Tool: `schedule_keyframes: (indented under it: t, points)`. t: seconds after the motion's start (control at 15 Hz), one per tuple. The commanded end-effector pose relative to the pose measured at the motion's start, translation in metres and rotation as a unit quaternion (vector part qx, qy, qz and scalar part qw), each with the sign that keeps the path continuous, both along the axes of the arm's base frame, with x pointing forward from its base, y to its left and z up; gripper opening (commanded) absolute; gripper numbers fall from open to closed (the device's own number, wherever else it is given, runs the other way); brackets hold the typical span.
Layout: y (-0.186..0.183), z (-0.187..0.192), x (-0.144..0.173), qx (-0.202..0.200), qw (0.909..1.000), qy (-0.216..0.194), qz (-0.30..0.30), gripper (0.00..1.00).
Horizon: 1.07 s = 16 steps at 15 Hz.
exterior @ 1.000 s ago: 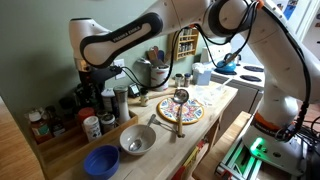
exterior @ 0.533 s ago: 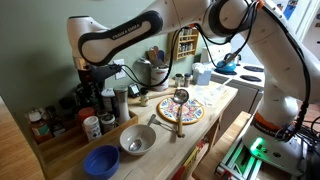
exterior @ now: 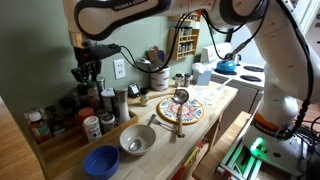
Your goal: Place the green spice bottle in the middle of the count
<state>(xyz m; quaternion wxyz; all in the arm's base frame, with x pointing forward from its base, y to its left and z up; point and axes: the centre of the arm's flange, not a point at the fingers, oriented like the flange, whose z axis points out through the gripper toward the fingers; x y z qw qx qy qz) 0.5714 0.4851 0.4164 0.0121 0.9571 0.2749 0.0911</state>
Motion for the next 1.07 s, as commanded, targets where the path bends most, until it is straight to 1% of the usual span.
schedule_keyframes:
  t: [0.0, 0.13, 0.27, 0.47, 0.67, 0.87, 1.0]
  points:
    - [-0.006, 0.035, -0.014, 0.005, 0.9996, -0.007, 0.027, 0.20]
    - [-0.008, 0.052, -0.020, 0.010, 0.9992, -0.015, 0.035, 0.20]
    - [-0.011, 0.066, -0.028, 0.012, 0.9991, -0.015, 0.037, 0.20]
    - [-0.022, 0.081, -0.044, 0.006, 0.9995, -0.002, 0.031, 0.20]
    - [-0.034, 0.088, -0.063, 0.002, 0.9997, 0.011, 0.022, 0.20]
    - [-0.051, 0.088, -0.071, -0.003, 1.0000, 0.001, -0.004, 0.20]
    - [-0.064, 0.086, -0.069, -0.009, 0.9994, -0.004, -0.032, 0.20]
